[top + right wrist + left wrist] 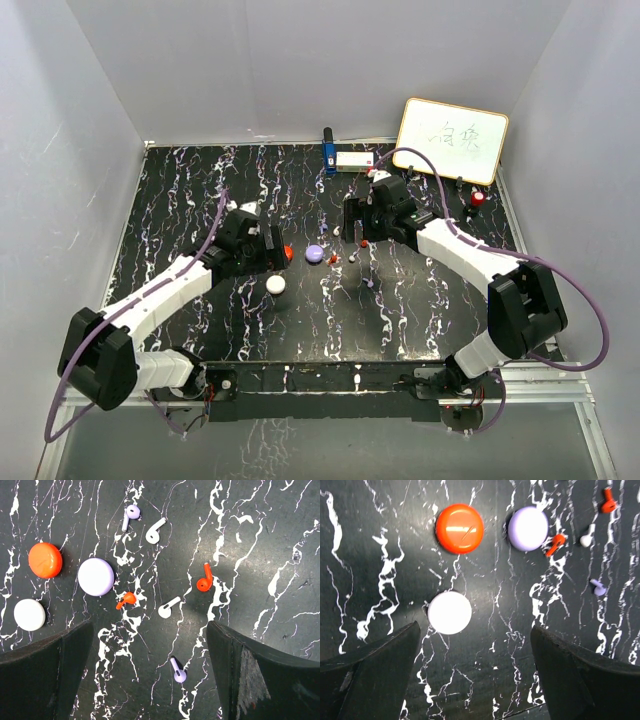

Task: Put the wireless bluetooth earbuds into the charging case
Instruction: Pick up the charging case at the center of the board.

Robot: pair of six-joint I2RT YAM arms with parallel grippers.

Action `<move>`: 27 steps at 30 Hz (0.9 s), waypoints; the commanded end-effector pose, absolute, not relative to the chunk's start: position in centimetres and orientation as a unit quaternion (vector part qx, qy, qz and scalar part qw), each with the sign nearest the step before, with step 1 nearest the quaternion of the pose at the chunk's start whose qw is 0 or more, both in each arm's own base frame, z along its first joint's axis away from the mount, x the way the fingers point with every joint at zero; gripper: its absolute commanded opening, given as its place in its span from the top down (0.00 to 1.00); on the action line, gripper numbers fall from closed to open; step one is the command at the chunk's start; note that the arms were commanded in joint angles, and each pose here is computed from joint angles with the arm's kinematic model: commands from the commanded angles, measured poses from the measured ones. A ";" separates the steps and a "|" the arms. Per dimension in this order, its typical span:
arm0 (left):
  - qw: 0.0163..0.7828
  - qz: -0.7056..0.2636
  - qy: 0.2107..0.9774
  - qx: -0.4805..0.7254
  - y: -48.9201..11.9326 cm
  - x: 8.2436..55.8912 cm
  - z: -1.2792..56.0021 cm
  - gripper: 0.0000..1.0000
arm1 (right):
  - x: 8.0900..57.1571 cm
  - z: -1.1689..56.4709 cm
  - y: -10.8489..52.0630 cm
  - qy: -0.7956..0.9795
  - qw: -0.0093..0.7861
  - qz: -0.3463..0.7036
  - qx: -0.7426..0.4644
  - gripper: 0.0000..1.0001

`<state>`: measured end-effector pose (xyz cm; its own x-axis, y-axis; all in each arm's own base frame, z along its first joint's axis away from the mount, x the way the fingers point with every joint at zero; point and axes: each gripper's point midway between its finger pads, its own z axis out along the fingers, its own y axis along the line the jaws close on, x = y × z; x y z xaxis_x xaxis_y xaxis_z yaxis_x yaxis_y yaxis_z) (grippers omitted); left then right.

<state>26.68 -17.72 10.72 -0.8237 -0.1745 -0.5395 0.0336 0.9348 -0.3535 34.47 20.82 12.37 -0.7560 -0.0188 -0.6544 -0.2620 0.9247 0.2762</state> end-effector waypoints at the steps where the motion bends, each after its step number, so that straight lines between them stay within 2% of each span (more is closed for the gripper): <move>1: 0.272 -0.138 0.950 -0.061 -16.3 24.6 9.4 0.10 | 36.0 15.0 22.3 0.900 0.376 0.204 -0.080 0.06; 15: 0.239 -0.064 0.968 -0.037 -17.2 23.1 5.6 0.13 | 35.9 14.9 22.7 0.900 0.374 0.207 -0.086 0.06; 23: 0.301 -0.027 0.953 -0.024 -17.4 27.1 8.6 0.11 | 35.9 14.9 22.6 0.900 0.375 0.205 -0.085 0.06; 27: 0.305 -0.027 0.952 -0.004 -18.7 29.2 8.9 0.09 | 35.8 15.1 22.5 0.899 0.378 0.205 -0.085 0.05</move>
<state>27.07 -18.32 7.87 -0.8364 -0.0709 -0.5435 -0.0215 0.9951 -0.0967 34.11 21.42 11.90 -0.7679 -0.0293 -0.6399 -0.2757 0.9168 0.2889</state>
